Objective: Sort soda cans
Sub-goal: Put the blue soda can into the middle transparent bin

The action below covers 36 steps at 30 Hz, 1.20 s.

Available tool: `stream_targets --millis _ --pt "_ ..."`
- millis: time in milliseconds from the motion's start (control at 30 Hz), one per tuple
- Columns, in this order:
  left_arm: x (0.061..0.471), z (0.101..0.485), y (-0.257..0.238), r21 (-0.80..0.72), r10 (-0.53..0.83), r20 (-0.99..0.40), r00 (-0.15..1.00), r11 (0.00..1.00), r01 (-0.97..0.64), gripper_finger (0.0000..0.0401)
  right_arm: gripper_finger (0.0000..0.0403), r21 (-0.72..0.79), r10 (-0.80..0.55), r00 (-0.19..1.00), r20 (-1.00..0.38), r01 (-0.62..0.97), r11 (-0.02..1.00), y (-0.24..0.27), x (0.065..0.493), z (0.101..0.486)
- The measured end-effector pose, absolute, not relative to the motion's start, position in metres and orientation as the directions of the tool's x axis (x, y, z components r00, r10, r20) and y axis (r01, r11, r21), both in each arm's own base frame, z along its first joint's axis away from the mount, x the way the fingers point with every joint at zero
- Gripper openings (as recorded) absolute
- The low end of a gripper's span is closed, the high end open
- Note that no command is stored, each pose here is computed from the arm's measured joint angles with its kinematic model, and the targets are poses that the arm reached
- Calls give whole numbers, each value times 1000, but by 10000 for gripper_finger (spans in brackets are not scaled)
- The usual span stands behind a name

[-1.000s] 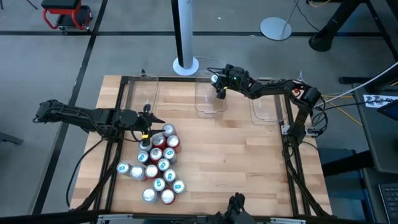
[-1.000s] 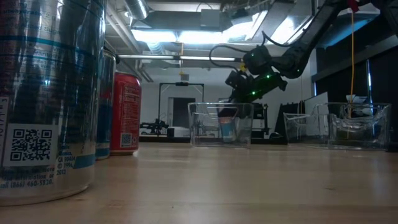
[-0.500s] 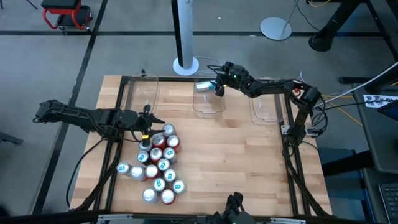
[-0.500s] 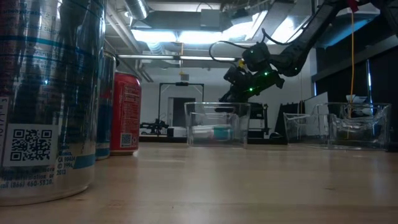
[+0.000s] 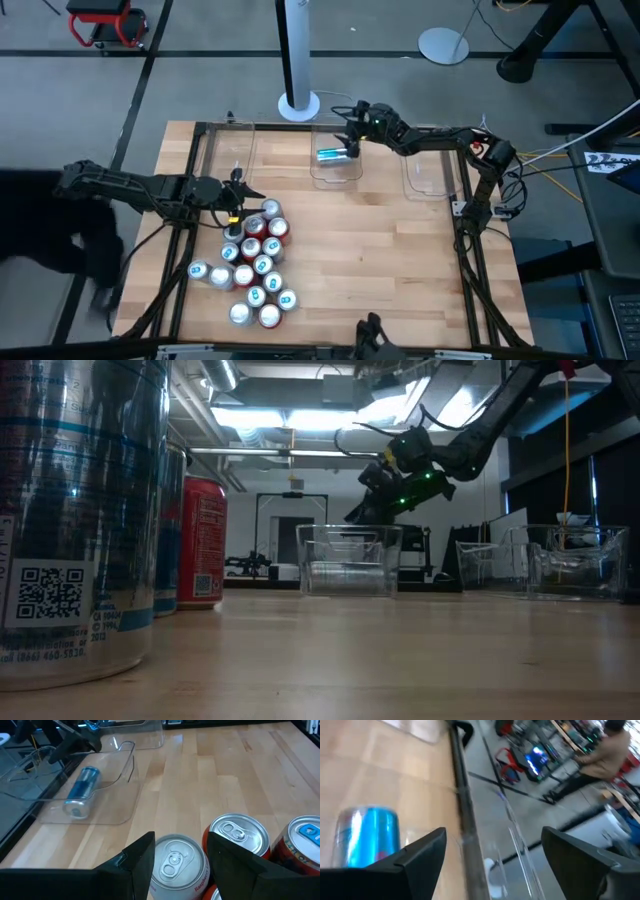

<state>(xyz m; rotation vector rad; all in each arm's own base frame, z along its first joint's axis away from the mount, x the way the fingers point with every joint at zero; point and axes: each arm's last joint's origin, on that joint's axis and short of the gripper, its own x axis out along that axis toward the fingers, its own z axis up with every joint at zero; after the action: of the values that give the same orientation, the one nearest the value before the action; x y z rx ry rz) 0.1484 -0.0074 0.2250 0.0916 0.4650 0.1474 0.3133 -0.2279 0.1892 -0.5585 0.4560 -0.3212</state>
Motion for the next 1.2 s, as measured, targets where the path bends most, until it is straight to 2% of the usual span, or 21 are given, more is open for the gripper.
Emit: stream_targets --millis 167,300,400,533,733,933,1200 --pt "148 225 -7 120 163 -440 883 985 -122 170 325 -496 -197 886 -420 -43 867 -211 336 204" --pt "148 225 -7 118 163 -440 883 985 -123 170 325 -424 -103 806 -583 -193 885 -193 351 224" --pt "148 225 -7 115 163 -439 883 986 -125 170 325 -371 -95 713 -695 -242 896 -181 355 236" --pt "148 225 -7 112 163 -438 884 986 -126 170 325 -353 -149 625 -767 -217 910 -172 356 242" --pt "149 225 -7 112 163 -437 885 986 -126 170 325 -328 -192 584 -789 -136 935 -180 358 228" --pt "149 226 -7 125 162 -427 890 985 -120 170 325 -252 -124 574 -809 -149 956 -184 368 202" --pt "149 227 -7 124 162 -421 892 985 -120 170 325 -223 -122 527 -841 -133 966 -188 370 182"
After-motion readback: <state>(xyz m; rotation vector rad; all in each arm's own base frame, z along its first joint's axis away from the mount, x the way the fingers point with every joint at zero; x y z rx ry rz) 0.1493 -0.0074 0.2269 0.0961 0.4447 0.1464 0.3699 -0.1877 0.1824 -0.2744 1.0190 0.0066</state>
